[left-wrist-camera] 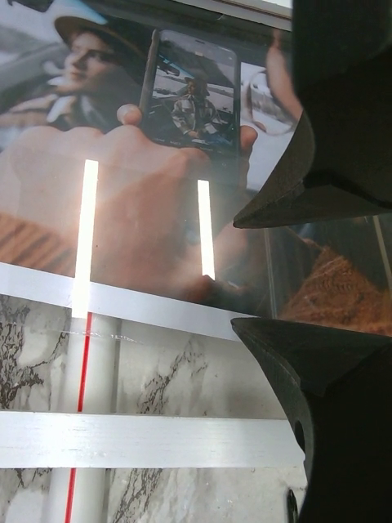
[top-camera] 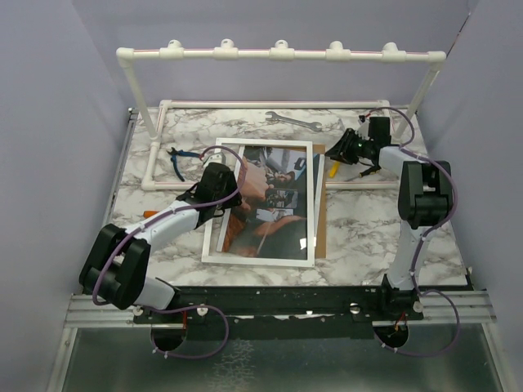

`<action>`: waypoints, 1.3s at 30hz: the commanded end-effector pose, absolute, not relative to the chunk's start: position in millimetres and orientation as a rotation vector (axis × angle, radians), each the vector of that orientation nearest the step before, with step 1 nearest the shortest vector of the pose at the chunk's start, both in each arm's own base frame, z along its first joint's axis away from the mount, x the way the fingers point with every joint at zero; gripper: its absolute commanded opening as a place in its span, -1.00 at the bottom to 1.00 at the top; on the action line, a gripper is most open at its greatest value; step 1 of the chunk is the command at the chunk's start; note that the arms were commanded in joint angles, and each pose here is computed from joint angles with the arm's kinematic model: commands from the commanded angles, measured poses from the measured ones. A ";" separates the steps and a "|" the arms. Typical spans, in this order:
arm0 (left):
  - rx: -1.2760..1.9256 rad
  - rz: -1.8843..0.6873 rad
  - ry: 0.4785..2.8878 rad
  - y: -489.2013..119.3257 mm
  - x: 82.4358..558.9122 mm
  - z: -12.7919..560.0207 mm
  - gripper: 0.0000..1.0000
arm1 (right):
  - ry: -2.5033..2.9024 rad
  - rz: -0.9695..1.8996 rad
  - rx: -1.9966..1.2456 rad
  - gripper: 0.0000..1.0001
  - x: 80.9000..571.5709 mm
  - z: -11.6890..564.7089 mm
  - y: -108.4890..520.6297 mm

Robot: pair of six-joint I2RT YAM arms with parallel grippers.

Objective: Take the photo out of the frame

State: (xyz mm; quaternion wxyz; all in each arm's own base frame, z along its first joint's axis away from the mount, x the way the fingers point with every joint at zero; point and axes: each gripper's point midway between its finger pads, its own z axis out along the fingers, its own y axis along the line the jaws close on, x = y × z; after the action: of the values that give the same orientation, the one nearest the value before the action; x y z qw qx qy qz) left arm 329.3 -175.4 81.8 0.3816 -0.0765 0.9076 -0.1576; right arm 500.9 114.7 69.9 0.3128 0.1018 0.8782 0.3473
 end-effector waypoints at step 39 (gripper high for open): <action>-0.160 -0.424 2.325 -180.7 333.9 77.1 -0.14 | 2.321 1.024 0.199 -0.59 506.8 68.9 138.3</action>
State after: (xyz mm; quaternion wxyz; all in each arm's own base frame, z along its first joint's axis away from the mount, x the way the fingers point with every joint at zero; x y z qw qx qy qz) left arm 328.8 -177.5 74.9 0.3734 -0.0664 0.9117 -0.1580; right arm 507.6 130.2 65.2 0.2972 0.0862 0.8741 0.3745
